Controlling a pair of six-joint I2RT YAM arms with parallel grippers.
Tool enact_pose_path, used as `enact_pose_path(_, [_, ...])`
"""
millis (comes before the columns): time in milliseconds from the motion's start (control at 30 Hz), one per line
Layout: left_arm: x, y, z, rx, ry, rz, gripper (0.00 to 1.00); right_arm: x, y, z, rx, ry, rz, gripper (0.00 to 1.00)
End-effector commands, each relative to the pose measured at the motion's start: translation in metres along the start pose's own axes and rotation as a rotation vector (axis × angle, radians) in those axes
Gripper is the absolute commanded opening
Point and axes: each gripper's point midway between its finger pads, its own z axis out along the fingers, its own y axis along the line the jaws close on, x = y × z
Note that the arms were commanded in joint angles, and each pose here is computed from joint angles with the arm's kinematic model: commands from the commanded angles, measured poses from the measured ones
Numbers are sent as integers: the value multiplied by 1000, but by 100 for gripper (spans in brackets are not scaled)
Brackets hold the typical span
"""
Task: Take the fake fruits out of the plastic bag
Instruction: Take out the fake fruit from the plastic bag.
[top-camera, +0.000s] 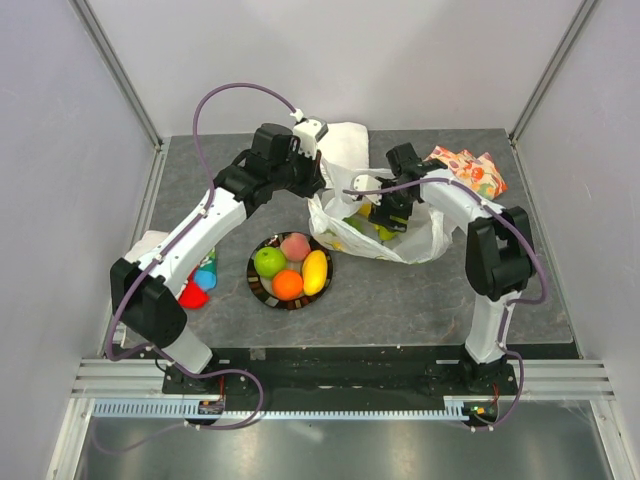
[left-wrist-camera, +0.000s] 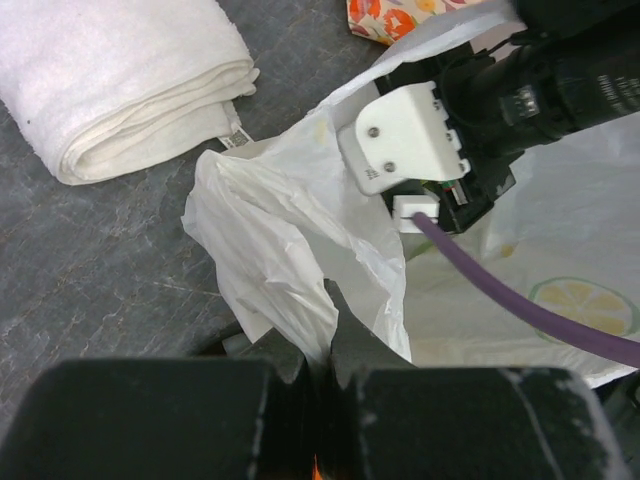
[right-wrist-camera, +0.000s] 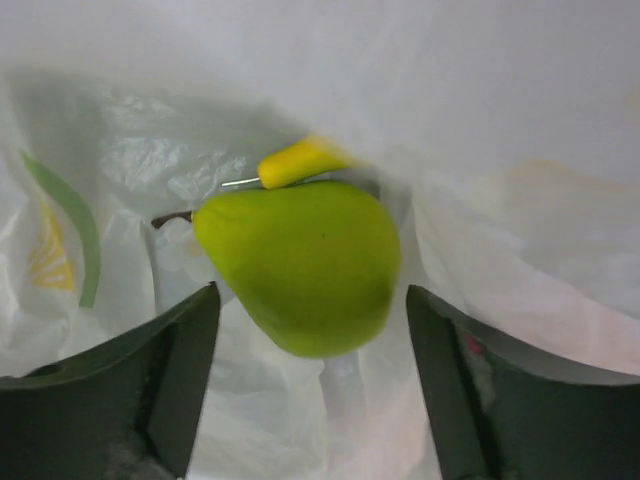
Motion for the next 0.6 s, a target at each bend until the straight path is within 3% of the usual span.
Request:
enact_pose_path(0, [-14,-8,-4,39,-43,43,2,9,-16,12,54,51,49,85])
enact_pose_path(200, [-11,-11,-4,53,-36,36,2,14,-16,12,54,78,36,83])
enact_pose_path(433, [-16,-11,-5,52,-49,42,2,-5,-21,-12,98,11,26,49])
enact_pose_path(567, [-18,-10,-4,49,-55,44,2,-26,-31,-47,168,-51,36,45])
